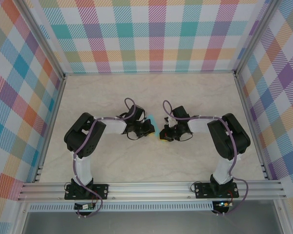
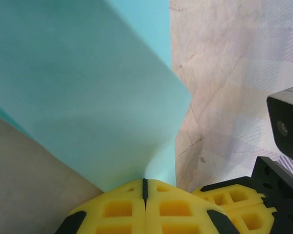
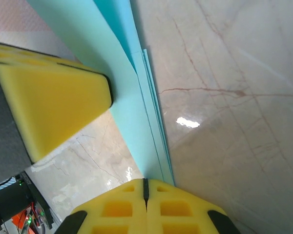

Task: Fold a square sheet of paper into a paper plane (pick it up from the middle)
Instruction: Fold the wing for the fifth time at the center of the table.

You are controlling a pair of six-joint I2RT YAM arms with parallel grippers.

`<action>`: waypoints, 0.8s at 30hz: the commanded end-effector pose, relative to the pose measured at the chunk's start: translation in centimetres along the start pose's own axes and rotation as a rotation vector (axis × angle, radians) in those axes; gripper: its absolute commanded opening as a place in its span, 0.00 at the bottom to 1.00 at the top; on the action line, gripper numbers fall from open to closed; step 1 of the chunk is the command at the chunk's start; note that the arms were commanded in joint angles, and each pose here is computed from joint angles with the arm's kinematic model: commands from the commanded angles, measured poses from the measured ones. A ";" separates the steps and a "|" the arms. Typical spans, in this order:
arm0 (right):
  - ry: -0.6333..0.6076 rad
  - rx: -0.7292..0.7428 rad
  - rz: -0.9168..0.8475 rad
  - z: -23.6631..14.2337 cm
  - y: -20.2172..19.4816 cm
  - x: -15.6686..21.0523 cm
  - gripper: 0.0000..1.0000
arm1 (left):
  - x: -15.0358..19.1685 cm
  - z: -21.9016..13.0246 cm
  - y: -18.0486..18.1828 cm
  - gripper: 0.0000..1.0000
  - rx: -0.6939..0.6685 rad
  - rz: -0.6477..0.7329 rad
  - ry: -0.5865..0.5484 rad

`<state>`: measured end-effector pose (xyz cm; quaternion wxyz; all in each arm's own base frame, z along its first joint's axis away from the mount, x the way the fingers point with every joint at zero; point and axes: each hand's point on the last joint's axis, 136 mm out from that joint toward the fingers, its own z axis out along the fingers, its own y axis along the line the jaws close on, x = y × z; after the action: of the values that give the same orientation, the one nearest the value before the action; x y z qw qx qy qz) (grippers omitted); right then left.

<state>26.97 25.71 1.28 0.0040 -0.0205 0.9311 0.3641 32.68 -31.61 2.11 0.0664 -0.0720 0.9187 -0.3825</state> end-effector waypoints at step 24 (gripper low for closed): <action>0.110 0.373 0.159 0.4 -8.8 3.9 0.00 | -10.6 -4.5 8.7 0.05 -0.240 -0.004 -0.187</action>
<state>27.46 25.48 1.05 -0.0003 -0.0134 0.9413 0.3374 39.17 -25.26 2.21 0.1096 -0.0775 0.9290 -0.3449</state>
